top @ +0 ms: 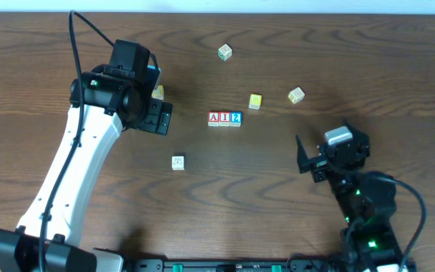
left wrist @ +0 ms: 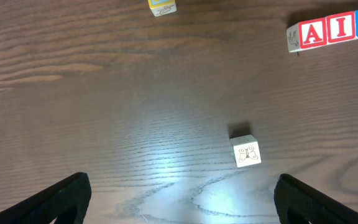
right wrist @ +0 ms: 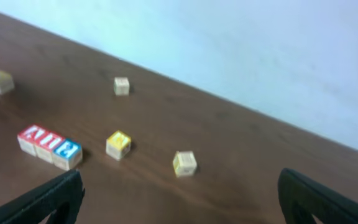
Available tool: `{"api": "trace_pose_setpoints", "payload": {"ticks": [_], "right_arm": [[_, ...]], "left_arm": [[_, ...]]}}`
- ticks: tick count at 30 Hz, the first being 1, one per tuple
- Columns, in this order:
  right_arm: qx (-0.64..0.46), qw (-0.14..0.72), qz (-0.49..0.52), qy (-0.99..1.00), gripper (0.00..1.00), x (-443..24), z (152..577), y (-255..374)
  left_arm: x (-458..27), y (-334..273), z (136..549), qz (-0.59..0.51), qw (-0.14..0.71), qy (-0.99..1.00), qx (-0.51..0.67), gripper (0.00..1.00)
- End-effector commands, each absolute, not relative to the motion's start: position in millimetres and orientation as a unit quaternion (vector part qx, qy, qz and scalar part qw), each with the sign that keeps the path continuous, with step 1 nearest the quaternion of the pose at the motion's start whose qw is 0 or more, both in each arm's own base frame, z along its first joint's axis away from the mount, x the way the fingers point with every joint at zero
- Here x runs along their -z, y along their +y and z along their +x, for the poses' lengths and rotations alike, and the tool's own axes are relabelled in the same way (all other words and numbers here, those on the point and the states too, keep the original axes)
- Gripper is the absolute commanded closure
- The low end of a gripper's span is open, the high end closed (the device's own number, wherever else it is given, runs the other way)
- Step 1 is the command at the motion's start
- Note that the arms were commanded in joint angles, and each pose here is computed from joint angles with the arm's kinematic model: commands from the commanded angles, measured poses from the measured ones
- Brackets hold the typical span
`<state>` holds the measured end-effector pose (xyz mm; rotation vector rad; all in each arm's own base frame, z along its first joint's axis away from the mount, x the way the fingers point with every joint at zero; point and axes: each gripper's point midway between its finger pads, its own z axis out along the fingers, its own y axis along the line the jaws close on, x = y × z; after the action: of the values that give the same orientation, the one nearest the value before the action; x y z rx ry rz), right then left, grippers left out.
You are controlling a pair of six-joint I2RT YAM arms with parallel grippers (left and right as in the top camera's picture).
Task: Spell out Ai2
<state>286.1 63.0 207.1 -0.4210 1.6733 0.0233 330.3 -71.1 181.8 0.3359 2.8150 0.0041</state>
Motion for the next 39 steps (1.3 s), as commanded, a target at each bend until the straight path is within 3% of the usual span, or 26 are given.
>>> {"api": "trace_pose_setpoints", "payload": {"ticks": [1, 8, 17, 31, 39], "right_arm": [[-0.028, 0.688, -0.200, 0.697, 0.01, -224, 278, 71], [-0.037, 0.732, -0.215, 0.646, 0.01, -238, 260, 70], [-0.020, 0.730, -0.232, 0.643, 0.01, -196, 255, 66], [0.067, 0.750, -0.145, 0.642, 0.01, -208, 243, 24], [0.039, 0.680, -0.163, 0.714, 0.01, -157, 245, 30]], "left_arm": [[-179, -69, 331, 0.121, 0.148, 0.981, -0.008, 0.05], [-179, -69, 331, 0.121, 0.148, 0.981, -0.008, 0.05], [-179, -69, 331, 0.121, 0.148, 0.981, -0.008, 0.05], [-179, -69, 331, 0.121, 0.148, 0.981, -0.008, 0.05], [-179, -69, 331, 0.121, 0.148, 0.981, -0.008, 0.05]]}}
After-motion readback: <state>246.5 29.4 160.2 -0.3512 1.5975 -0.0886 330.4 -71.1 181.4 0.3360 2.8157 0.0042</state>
